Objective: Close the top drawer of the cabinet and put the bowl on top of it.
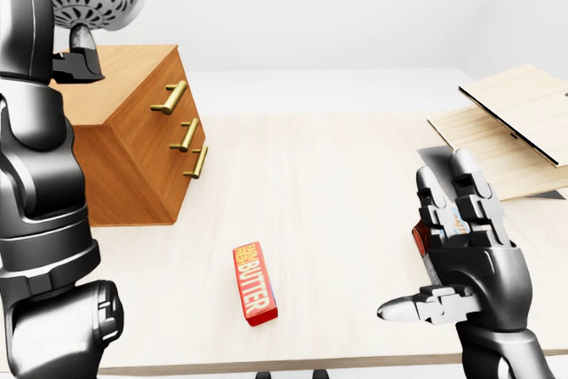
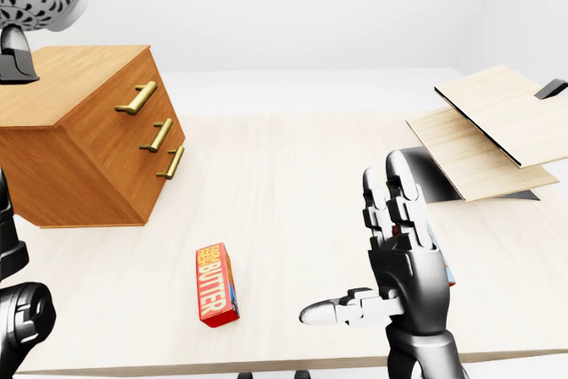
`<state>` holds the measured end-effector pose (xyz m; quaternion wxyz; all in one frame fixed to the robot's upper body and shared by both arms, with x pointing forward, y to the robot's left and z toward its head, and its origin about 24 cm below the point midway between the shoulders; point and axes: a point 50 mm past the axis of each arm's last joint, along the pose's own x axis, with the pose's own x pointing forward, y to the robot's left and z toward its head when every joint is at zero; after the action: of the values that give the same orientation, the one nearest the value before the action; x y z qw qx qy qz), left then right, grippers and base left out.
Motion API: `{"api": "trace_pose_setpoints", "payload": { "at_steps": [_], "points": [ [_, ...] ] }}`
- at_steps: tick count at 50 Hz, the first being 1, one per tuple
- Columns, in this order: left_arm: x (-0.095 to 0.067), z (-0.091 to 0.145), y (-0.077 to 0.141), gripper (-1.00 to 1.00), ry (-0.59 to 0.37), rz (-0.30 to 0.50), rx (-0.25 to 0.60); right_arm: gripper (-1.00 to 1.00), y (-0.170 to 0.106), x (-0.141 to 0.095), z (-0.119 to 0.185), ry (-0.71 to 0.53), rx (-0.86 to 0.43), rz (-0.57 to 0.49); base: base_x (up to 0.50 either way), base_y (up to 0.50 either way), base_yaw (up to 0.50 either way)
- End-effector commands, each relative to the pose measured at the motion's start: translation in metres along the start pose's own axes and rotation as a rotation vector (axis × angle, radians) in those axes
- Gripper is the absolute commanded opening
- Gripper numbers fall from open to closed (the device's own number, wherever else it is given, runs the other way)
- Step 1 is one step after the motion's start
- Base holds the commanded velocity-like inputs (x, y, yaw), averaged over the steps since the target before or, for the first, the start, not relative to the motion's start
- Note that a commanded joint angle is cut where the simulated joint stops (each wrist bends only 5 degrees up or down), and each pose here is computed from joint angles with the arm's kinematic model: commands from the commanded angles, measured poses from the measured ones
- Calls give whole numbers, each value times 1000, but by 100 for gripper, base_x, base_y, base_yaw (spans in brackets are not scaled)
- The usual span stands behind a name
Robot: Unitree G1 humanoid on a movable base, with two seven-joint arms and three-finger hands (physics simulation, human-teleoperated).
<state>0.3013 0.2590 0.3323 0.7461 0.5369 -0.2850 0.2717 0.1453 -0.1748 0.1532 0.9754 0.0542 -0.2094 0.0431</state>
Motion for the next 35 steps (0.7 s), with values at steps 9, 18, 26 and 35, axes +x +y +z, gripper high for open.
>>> {"api": "trace_pose_setpoints", "payload": {
  "at_steps": [9, 18, 26, 35],
  "points": [
    [2, -54, -4, -100, 192, 49, -91, 100, 1, 1, -2, 8, 0, 4, 0, 0, 0],
    [2, -78, -13, -100, 304, 51, -107, 100, 2, 1, -2, 12, 0, 6, 0, 0, 0],
    [4, -94, -24, -100, 392, 39, -111, 100, 4, 0, -4, 24, 4, 19, 0, 0, 0],
    [8, -105, -28, -100, 464, 37, -106, 100, 4, 0, -5, 26, 3, 17, 0, 0, 0]
  ]
}}
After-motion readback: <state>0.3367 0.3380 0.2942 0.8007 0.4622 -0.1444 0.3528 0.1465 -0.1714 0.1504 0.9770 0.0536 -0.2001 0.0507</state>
